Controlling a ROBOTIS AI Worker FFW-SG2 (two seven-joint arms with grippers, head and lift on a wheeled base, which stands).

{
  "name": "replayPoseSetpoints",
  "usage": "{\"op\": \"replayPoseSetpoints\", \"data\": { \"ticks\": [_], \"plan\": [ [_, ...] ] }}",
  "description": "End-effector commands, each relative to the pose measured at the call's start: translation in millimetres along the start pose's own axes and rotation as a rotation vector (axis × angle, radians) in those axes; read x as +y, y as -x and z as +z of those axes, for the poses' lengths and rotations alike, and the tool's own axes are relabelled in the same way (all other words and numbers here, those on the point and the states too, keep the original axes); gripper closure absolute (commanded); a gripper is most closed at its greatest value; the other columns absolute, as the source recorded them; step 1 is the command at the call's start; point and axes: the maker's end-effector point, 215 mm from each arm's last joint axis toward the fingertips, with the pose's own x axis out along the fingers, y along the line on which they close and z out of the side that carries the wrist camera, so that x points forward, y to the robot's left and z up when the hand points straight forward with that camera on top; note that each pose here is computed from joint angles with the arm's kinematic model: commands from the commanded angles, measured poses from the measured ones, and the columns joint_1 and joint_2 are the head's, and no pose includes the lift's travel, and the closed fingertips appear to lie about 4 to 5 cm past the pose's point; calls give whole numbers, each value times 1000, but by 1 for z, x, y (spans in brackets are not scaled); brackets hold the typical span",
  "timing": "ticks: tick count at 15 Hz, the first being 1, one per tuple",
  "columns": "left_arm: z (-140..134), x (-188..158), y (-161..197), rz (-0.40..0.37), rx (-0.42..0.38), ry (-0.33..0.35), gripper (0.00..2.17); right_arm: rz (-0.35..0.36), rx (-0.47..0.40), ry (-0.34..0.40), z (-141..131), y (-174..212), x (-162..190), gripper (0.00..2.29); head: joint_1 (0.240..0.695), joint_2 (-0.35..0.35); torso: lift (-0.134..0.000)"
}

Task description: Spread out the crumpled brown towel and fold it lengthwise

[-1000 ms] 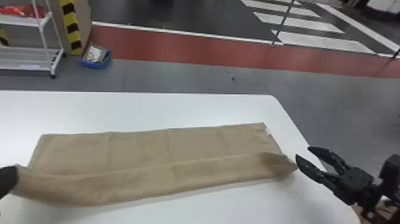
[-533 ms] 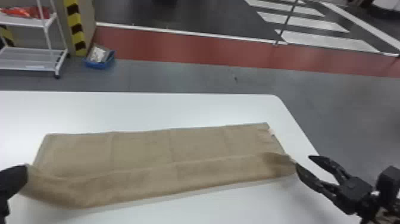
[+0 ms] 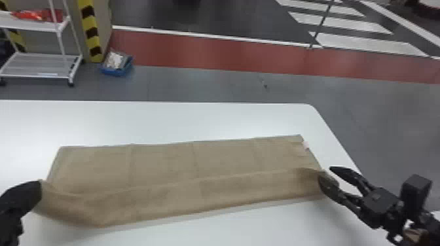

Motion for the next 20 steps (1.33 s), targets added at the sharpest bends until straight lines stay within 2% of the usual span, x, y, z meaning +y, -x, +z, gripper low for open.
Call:
{"op": "replayPoseSetpoints", "data": {
  "ticks": [1, 2, 3, 9, 12, 16, 20],
  "plan": [
    [1, 0, 0, -1, -2, 0, 1376, -5, 15, -13, -4, 1, -2, 964, 695, -217, -124],
    [2, -1, 0, -2, -3, 0, 1376, -14, 26, -24, -7, 3, -7, 1345, 695, -216, -124],
    [3, -1, 1, -3, -5, 0, 1376, -20, 30, -29, -8, 6, -10, 1504, 695, -217, -124],
    [13, -2, 6, 3, -27, -1, 1376, -47, -27, -73, 13, 30, -31, 1511, 695, -253, -124],
    [19, 1, 17, 13, -38, -8, 1376, -63, -82, -117, 32, 59, -49, 1507, 695, -272, -124],
    [26, 5, 26, 24, -51, -10, 1376, -106, -117, -173, 40, 91, -78, 1511, 695, -319, -124],
    [35, 4, 14, 18, -91, 7, 1376, -97, -99, -228, 40, 81, -82, 1507, 695, -350, -124]
  ]
}}
